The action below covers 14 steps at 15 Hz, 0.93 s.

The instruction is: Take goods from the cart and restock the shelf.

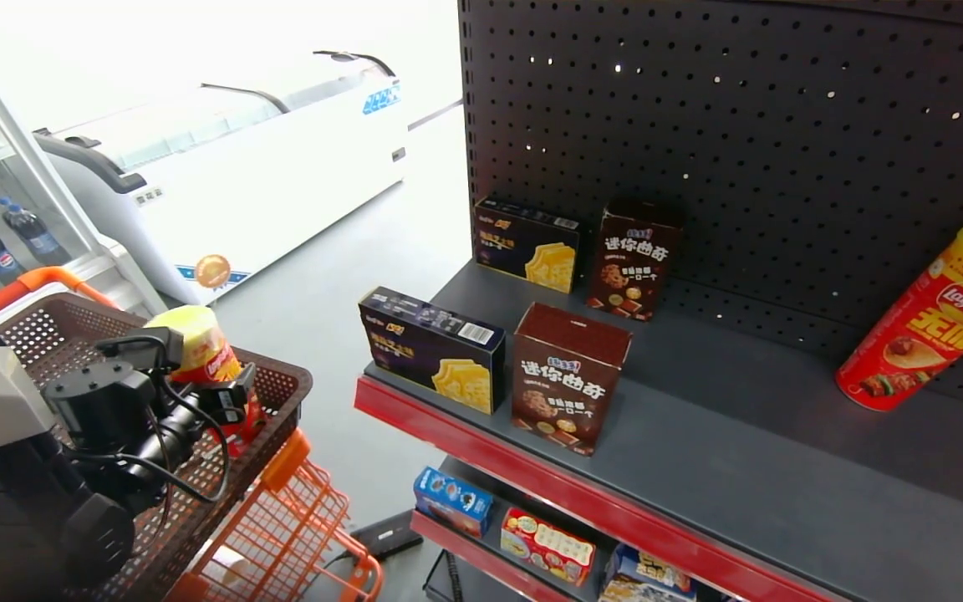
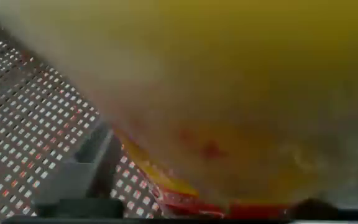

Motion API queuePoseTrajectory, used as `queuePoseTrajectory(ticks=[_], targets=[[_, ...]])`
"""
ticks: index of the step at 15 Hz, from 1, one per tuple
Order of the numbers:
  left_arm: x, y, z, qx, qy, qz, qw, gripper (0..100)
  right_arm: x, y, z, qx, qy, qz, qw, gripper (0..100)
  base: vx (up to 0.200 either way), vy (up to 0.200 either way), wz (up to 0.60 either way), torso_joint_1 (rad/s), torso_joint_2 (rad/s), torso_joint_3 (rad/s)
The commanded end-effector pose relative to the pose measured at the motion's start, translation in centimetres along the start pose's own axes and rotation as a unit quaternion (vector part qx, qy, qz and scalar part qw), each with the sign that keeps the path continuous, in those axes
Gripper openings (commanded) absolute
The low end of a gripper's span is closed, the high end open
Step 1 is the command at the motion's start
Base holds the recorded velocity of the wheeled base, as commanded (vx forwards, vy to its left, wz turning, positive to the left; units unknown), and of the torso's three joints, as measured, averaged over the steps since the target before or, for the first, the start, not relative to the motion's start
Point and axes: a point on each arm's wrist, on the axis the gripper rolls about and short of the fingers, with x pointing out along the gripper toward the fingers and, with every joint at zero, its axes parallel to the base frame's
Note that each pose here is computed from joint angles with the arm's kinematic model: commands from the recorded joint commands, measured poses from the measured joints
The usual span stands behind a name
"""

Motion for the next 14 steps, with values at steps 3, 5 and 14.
queuePoseTrajectory(ticks=[3,5,14], targets=[[0.7,-0.1,-0.3,0.003,0.001,-0.001,1.0000,0,0.0,0.0,0.0,0.000,0.001,0.000,1.000,100,0.000,0.000,0.00,0.000,0.00,0.000],[0.5,-0.2,0.3,0.003,-0.011,-0.003,0.9999,0,0.0,0.0,0.0,0.000,0.001,0.000,1.000,100,0.000,0.000,0.00,0.000,0.00,0.000],[-6.6,-0.6,12.6,0.030,-0.122,-0.099,0.9872,0,0.0,0.0,0.0,0.000,0.001,0.000,1.000,100,0.000,0.000,0.00,0.000,0.00,0.000]])
